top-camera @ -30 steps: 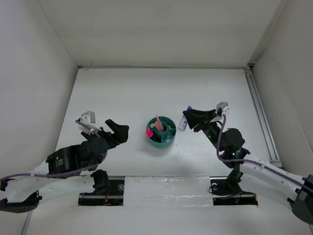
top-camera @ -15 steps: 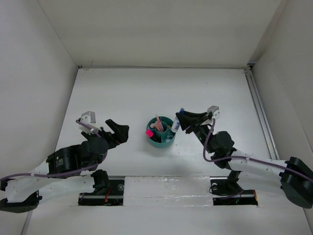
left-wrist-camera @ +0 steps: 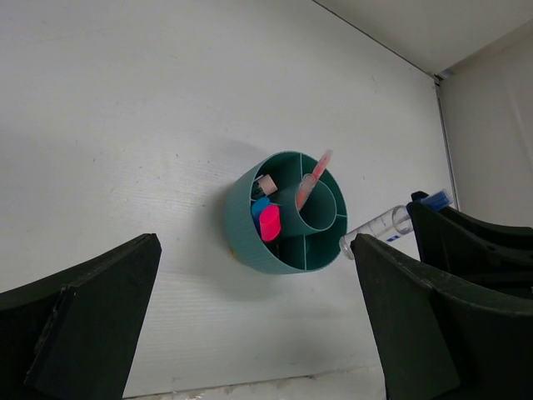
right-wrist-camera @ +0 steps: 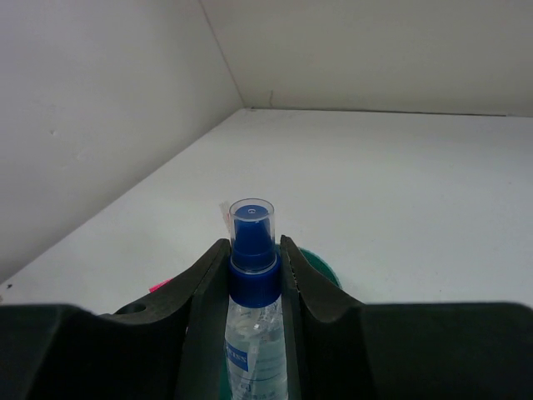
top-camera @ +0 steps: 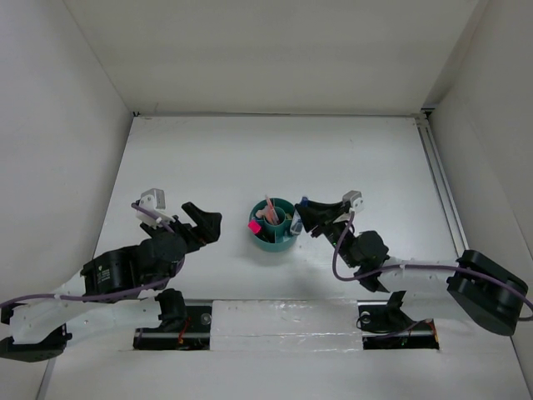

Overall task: Sort the stationery into containers
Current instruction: Place the stationery in the storage box, then reset both arms

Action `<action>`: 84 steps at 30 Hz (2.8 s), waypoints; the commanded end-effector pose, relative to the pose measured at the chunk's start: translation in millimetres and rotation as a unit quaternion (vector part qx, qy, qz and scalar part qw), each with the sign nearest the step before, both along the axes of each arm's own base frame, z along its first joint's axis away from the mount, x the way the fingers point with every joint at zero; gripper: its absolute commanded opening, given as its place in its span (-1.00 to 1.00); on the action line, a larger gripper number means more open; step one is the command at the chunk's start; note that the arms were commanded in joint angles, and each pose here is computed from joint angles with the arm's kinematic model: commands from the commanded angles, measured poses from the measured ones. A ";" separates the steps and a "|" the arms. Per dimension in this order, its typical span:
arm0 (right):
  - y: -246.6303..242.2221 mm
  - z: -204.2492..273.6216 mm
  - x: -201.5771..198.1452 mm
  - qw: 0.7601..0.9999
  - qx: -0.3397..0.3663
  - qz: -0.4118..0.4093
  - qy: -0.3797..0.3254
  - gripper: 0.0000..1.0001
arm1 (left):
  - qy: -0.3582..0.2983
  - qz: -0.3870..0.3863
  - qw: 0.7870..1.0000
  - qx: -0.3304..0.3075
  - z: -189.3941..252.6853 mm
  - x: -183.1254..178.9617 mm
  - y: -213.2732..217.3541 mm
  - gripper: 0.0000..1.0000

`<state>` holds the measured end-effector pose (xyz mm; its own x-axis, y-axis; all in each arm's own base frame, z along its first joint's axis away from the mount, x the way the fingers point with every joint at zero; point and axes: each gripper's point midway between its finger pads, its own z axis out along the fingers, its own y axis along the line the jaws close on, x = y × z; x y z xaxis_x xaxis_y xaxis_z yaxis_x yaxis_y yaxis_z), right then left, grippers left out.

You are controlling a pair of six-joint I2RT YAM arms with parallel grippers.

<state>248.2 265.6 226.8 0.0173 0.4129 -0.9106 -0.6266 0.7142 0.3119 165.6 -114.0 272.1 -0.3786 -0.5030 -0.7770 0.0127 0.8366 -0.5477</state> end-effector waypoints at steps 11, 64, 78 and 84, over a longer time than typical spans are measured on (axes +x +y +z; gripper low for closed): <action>1.7 44.4 -9.2 0.995 0.071 0.017 -0.063 -1.00 | 0.003 -0.001 1.000 0.026 -6.1 3.1 -8.2 1.00; -22.3 127.0 -24.9 0.998 0.025 -0.054 -0.004 1.00 | 0.001 0.001 1.000 0.015 -2.5 0.1 -0.9 1.00; -181.0 126.2 -71.7 0.957 -0.045 -0.195 0.209 1.00 | -0.004 0.071 0.997 0.026 21.9 -3.5 55.9 1.00; -245.7 126.8 -106.2 0.947 0.010 -0.203 0.248 1.00 | -0.037 0.089 0.994 -0.051 42.4 -9.7 90.8 1.00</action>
<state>159.3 61.1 370.3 -0.2169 0.4570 -0.8626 -0.1616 0.8546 0.4935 156.2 -63.5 307.1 -0.3200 -0.5591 -0.7648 -0.0176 0.8106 -0.5853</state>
